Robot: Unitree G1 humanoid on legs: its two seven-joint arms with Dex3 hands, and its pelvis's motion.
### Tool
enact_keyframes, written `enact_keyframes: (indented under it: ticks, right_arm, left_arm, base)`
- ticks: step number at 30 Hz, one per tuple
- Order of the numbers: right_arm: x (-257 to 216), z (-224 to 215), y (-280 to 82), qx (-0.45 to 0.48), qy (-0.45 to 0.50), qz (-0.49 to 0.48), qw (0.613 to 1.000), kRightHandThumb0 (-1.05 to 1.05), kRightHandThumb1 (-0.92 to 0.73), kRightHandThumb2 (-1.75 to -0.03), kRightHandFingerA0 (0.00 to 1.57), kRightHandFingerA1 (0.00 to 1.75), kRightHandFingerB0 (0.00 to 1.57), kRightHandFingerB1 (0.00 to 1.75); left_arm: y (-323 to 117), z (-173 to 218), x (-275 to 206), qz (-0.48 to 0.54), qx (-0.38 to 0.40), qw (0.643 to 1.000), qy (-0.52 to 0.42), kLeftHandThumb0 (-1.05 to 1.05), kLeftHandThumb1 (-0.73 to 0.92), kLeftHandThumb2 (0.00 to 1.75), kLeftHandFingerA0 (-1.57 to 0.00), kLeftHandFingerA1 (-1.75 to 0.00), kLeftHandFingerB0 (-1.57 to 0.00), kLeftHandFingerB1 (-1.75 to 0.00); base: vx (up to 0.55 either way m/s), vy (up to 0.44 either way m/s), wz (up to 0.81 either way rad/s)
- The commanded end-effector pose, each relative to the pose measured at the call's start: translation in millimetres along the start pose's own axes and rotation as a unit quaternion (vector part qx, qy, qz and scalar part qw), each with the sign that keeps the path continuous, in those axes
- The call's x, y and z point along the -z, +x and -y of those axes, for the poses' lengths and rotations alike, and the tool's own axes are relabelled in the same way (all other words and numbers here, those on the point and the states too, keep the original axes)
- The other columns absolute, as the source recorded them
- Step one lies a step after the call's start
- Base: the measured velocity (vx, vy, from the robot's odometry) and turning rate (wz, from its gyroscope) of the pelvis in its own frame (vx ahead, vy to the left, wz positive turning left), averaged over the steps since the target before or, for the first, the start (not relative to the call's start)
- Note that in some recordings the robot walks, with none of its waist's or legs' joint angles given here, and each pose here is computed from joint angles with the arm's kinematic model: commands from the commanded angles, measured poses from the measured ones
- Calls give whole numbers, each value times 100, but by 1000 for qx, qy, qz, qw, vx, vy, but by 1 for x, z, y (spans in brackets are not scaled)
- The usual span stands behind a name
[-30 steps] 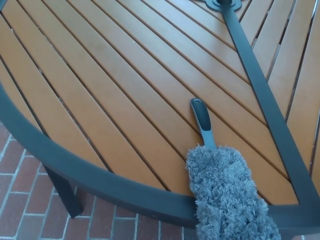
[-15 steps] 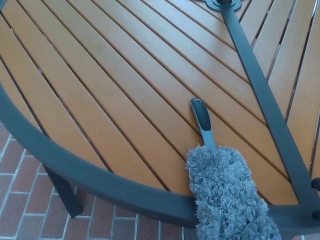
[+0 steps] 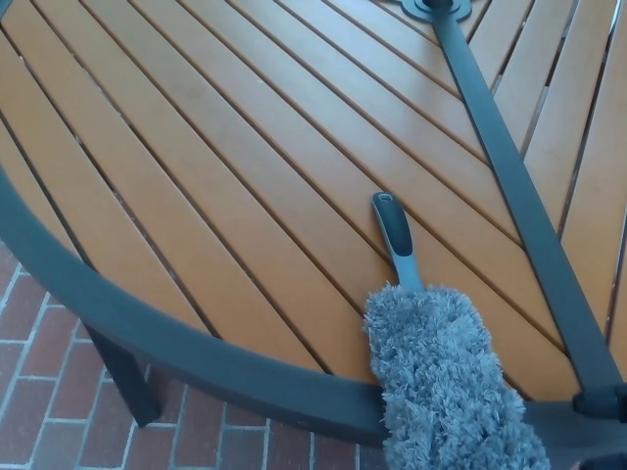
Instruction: The robot uses its right hand to pick up the grey duster kept on the edge of the round table outside, turn around and walk towards the square table and place the duster in a container kept on the middle of the desk
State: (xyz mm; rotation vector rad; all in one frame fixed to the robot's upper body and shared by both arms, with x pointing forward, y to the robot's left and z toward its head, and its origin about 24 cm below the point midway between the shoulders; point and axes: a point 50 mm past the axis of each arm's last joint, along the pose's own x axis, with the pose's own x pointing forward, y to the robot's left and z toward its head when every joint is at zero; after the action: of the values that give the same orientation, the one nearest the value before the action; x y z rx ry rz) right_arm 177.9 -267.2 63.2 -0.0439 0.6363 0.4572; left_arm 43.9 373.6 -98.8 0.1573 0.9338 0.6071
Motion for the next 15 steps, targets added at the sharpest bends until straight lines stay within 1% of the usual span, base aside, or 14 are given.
enact_keyframes:
  ticks: [1,2,3,4,5,7,8,9,10,15]
  right_arm:
    - [32,-32,-6,-126,165,-219,953,-105,-65,-119,16,63,29,66]
    - [37,-34,-2,-132,184,-222,948,-103,-61,-118,6,59,14,60]
    - [39,-36,0,-138,189,-221,947,-105,-65,-119,12,63,19,63]
    - [40,-38,2,-142,193,-221,945,-105,-65,-119,12,63,19,63]
    - [42,-40,3,-145,196,-223,944,-105,-59,-105,15,65,14,61]
    - [43,-41,4,-147,200,-225,942,-105,-59,-105,15,65,14,61]
    - [44,-46,7,-160,213,-226,937,-103,-63,-116,0,59,21,57]
    - [45,-49,10,-169,222,-226,933,-103,-63,-116,0,59,21,57]
    - [46,-53,13,-177,229,-229,929,-105,-66,-117,0,59,16,56]
    - [48,-61,17,-183,240,-237,924,-105,-67,-118,0,59,16,54]
  left_arm:
    - [-2,-9,-15,79,-11,997,-14,1,45,112,-98,-93,-89,-68]
    - [-2,-9,-16,82,-12,996,-12,1,44,112,-96,-92,-87,-67]
    - [-2,-10,-16,82,-14,997,-9,1,45,110,-98,-93,-87,-67]
    - [-2,-10,-17,82,-16,997,-6,1,45,110,-98,-93,-87,-67]
    - [-2,-9,-17,81,-17,997,-6,1,45,111,-97,-93,-87,-67]
    - [-2,-9,-17,81,-18,997,-7,1,45,111,-97,-93,-87,-67]
    - [-2,-9,-18,86,-19,996,-11,2,43,111,-97,-94,-89,-68]
    - [-2,-9,-19,90,-21,996,-15,2,43,111,-97,-94,-89,-68]
    - [-2,-9,-19,94,-24,995,-15,2,43,111,-96,-93,-88,-66]
    - [-2,-8,-21,99,-28,995,-16,3,42,113,-94,-93,-87,-67]
  base:
    - [0,0,0]
    - [0,0,0]
    - [0,0,0]
    - [0,0,0]
    - [0,0,0]
    - [0,0,0]
    - [0,0,0]
    - [0,0,0]
    - [0,0,0]
    - [0,0,0]
